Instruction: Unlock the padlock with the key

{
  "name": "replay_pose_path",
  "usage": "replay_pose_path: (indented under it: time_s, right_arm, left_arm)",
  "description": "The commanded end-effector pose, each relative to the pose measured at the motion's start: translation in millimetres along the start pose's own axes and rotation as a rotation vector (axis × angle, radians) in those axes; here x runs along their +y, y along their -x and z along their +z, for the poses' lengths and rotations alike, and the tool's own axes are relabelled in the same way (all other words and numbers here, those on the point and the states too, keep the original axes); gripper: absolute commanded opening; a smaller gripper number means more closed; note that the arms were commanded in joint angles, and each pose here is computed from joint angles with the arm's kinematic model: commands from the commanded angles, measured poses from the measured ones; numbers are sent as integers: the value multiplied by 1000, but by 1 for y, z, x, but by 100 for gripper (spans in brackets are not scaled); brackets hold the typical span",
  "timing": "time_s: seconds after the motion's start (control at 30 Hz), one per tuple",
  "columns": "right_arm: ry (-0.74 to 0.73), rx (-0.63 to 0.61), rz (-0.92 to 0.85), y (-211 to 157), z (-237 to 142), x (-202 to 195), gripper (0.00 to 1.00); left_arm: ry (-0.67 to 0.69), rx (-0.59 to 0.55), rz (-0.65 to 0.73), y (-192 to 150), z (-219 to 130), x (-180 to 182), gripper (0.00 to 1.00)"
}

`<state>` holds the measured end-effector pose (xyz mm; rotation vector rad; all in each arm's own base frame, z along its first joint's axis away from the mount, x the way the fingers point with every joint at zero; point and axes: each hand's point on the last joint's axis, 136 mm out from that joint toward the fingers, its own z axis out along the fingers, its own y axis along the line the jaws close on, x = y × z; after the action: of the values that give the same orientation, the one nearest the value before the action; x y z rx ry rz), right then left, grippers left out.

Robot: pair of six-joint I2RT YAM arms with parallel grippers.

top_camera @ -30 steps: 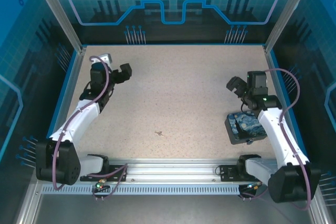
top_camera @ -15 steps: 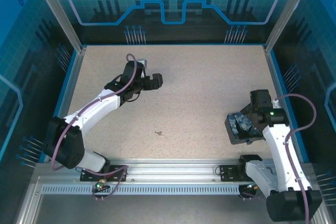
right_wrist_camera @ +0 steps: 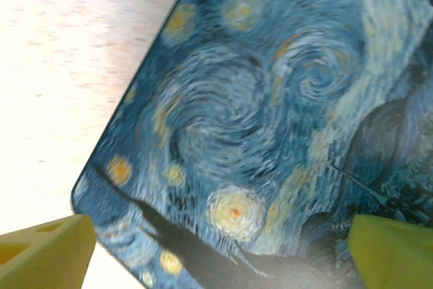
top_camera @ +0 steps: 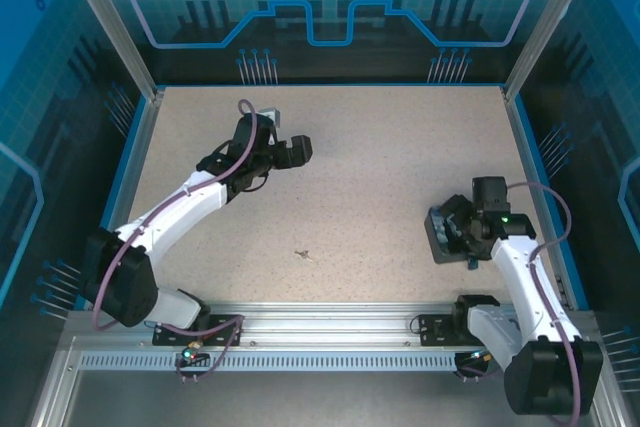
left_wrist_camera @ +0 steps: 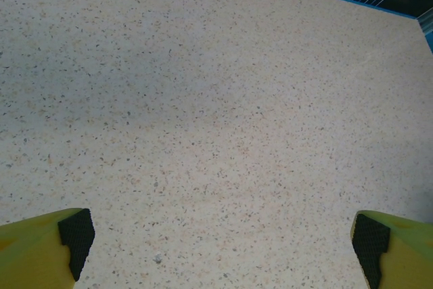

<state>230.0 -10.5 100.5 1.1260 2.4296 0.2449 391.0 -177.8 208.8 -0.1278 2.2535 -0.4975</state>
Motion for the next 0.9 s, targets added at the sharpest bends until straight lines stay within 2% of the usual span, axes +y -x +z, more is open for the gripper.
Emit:
replay_pose_path:
  time_s: [0.0, 0.3, 0.43, 0.6, 0.87]
  right_arm:
    - [194, 46, -124, -5, 11, 52, 95]
    - [306, 112, -397, -44, 9, 169, 95]
    - [353, 116, -484, -54, -10, 196, 96]
    - [299, 34, -415, -16, -24, 174, 97]
    - [134, -27, -104, 57, -3, 73, 97]
  left_arm:
    - [-27, -6, -14, 1, -12, -10, 99]
    - [-19, 5, -22, -7, -11, -15, 99]
    - [-18, 3, -26, -7, -16, -15, 99]
    - [-26, 2, -33, -10, -21, -14, 99]
    - [-19, 16, -28, -19, -24, -8, 99]
